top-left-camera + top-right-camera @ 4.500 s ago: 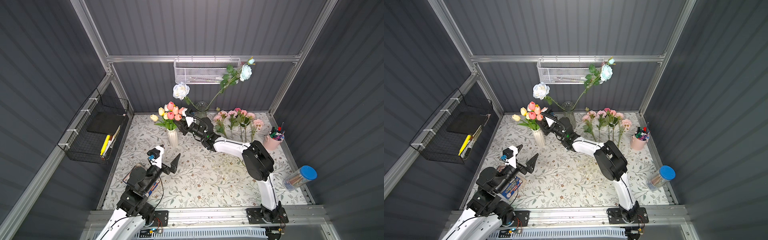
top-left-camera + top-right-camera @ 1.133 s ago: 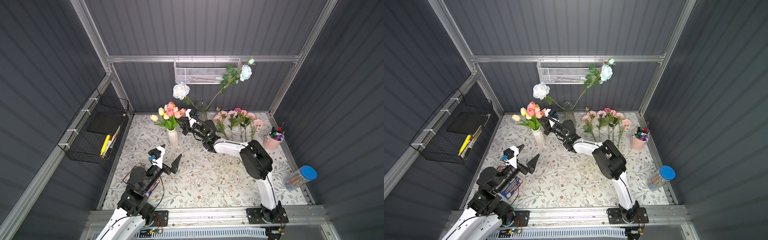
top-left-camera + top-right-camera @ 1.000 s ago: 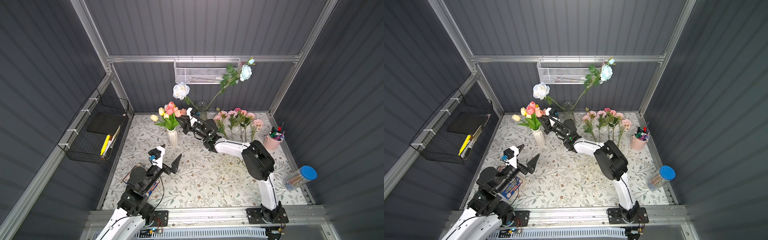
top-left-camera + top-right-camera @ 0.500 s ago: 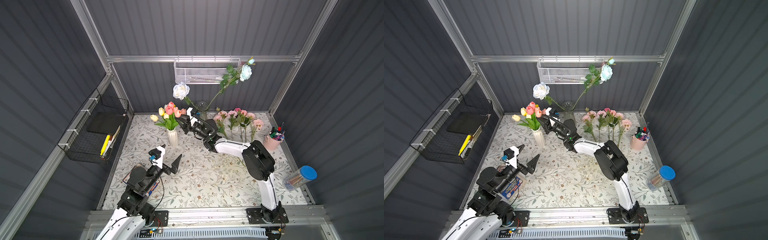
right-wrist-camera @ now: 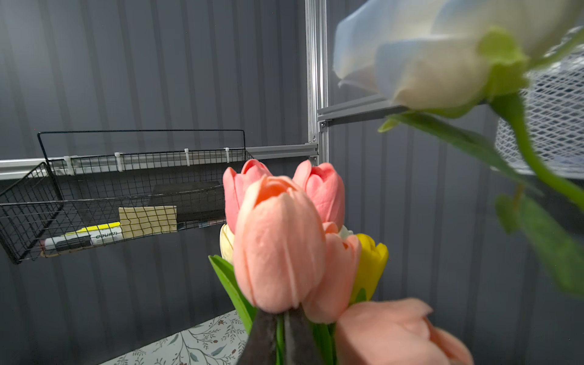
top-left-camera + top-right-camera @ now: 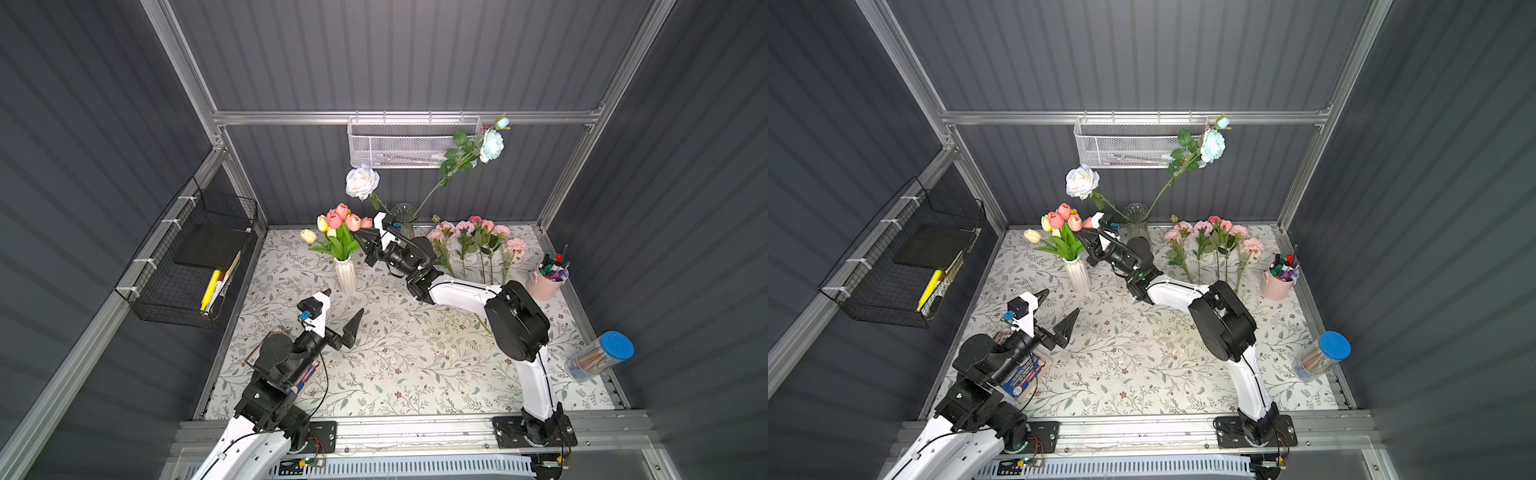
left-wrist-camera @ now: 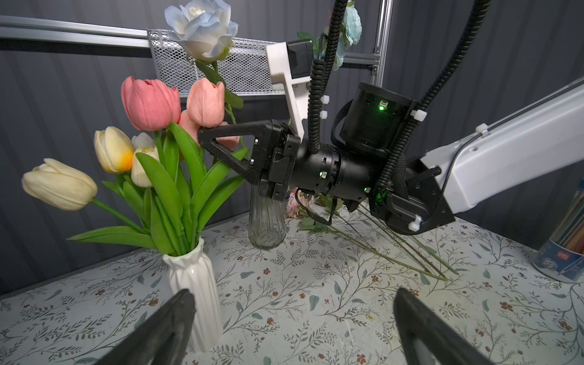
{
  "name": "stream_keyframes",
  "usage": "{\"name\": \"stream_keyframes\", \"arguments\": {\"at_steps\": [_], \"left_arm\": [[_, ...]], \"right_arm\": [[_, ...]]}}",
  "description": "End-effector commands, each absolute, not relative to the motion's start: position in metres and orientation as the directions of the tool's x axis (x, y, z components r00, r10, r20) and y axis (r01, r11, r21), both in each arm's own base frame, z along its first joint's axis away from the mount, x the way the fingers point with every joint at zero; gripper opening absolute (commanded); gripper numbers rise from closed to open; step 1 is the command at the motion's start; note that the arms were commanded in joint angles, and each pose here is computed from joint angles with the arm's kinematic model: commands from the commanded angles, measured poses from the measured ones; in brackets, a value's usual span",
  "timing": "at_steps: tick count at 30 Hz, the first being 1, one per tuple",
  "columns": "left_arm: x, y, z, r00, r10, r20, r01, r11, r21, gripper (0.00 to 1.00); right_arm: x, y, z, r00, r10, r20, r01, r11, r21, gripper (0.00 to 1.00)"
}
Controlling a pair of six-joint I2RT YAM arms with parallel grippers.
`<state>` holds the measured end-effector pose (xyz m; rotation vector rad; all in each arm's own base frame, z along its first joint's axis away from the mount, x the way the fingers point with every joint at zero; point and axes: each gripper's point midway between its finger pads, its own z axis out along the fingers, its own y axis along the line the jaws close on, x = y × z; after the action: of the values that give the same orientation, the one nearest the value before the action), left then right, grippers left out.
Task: Pick out pink flowers from the vase
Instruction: Pick up the flower from the vase.
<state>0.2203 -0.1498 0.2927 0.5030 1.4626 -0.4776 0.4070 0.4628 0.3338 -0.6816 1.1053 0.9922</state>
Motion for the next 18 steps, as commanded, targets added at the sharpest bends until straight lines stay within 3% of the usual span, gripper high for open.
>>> {"name": "stream_keyframes", "arguments": {"at_steps": [1,18], "left_arm": [[0.218,-0.151,0.293,0.071,0.004,-0.997,0.599,0.8,0.046,0.99],[0.218,-0.149,0.296,0.078,0.002,-0.997,0.593,0.804,0.048,0.99]], "right_arm": [[0.399,0.451,0.37,0.183,0.358,-0.916,-0.903,0.43,-0.012,0.04],[0.376,0.432,0.42,0.27,0.316,-0.909,-0.884,0.456,-0.104,0.03]]}}
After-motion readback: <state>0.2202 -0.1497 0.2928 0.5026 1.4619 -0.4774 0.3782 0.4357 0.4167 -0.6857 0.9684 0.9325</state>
